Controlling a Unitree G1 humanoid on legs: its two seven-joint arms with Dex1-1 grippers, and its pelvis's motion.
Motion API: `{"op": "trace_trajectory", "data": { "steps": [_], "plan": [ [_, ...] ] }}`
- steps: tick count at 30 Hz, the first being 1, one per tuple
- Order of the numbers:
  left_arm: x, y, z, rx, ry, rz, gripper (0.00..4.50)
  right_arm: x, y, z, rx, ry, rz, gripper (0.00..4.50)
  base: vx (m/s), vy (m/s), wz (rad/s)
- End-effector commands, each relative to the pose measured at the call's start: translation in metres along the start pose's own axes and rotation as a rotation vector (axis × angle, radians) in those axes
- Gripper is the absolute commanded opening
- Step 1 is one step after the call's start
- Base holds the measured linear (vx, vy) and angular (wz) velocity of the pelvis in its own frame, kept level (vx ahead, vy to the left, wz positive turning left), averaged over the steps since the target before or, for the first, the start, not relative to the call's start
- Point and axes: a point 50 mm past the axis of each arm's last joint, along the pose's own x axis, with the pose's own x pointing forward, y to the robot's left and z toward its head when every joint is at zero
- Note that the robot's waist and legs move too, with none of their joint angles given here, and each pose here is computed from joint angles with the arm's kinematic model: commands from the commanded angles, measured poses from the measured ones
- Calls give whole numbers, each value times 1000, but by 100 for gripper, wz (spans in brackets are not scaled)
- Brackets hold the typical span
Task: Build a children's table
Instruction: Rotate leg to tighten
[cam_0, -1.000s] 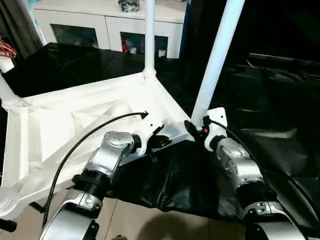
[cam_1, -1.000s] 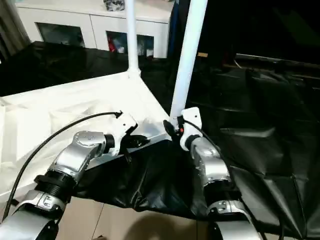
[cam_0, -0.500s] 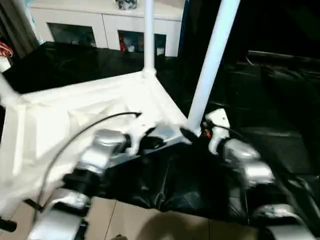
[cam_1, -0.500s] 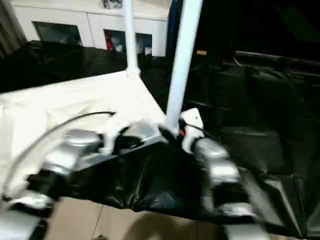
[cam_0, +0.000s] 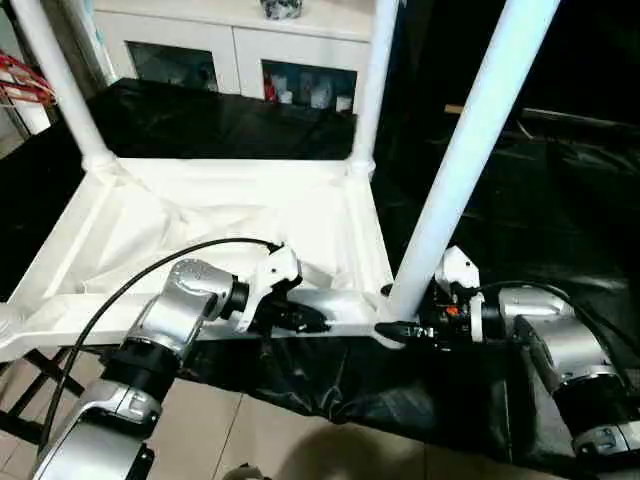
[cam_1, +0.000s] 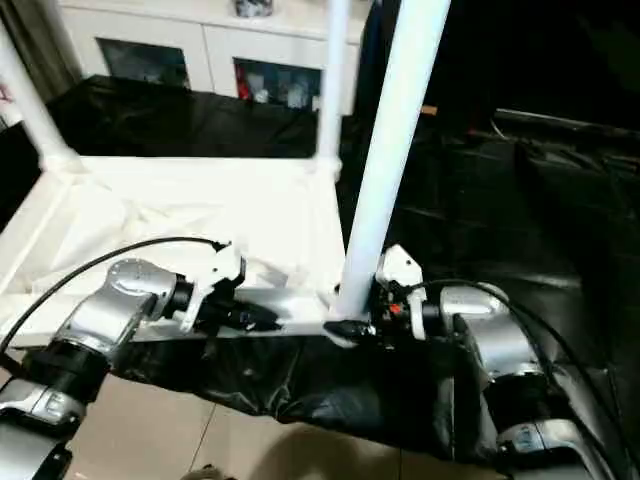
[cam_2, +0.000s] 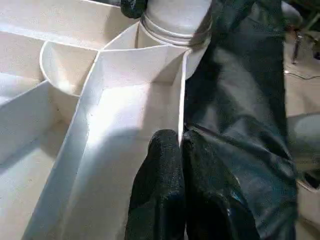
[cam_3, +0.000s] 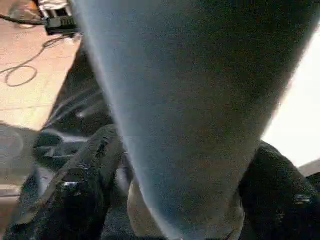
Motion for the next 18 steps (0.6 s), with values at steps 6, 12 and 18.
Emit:
{"op": "trace_trajectory", "data": {
  "steps": [6, 12, 18],
  "plan": [
    [5, -1, 10, 25, -53, -26, 0, 25, 17, -2, -15, 23, 168, 258, 0, 0, 0],
    [6, 0, 11, 21, -66, 9, 0, 32, 22, -4, 1, -24, 125, 241, 0, 0, 0],
    [15, 12, 20, -1, -112, 219, 0, 54, 19, -11, 66, -110, -120, 233, 0, 0, 0]
  ]
}}
